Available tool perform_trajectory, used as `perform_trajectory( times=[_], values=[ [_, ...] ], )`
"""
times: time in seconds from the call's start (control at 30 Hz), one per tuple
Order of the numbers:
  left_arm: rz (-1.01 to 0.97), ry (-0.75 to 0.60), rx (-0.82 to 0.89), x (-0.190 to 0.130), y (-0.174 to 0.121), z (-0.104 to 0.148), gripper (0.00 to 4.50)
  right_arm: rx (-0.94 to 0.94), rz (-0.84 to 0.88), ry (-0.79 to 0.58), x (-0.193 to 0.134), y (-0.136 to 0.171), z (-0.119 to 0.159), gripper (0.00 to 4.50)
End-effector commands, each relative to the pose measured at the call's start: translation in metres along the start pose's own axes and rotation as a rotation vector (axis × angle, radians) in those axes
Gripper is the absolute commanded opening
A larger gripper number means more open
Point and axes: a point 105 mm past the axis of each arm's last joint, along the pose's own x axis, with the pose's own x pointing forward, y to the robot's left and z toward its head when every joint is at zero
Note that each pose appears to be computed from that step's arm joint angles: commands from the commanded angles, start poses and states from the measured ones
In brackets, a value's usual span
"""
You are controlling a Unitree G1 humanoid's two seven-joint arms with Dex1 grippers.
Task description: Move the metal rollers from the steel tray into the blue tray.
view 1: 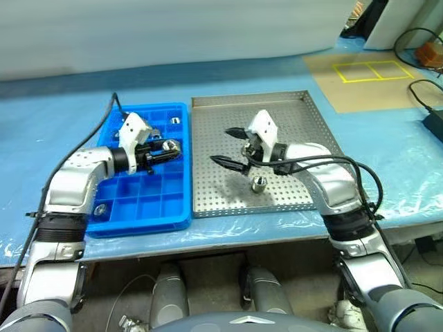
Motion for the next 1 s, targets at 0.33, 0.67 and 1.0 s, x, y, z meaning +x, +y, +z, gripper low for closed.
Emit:
perform_trajectory(
  times=[0.33,0.67,1.0],
  values=[
    [0.287,0.121,-0.015,-0.080,0.003,-0.039,1.72,-0.039,0.279,-0.077,0.045,0.030,0.018,4.50],
    [0.294,0.090,-0.070,-0.061,-0.012,-0.045,1.72,-0.084,0.300,-0.039,0.046,0.030,0.010,4.50],
    [0.279,0.155,-0.078,-0.057,-0.009,-0.061,1.72,-0.076,0.264,-0.025,0.042,0.029,0.003,4.50]
  ],
)
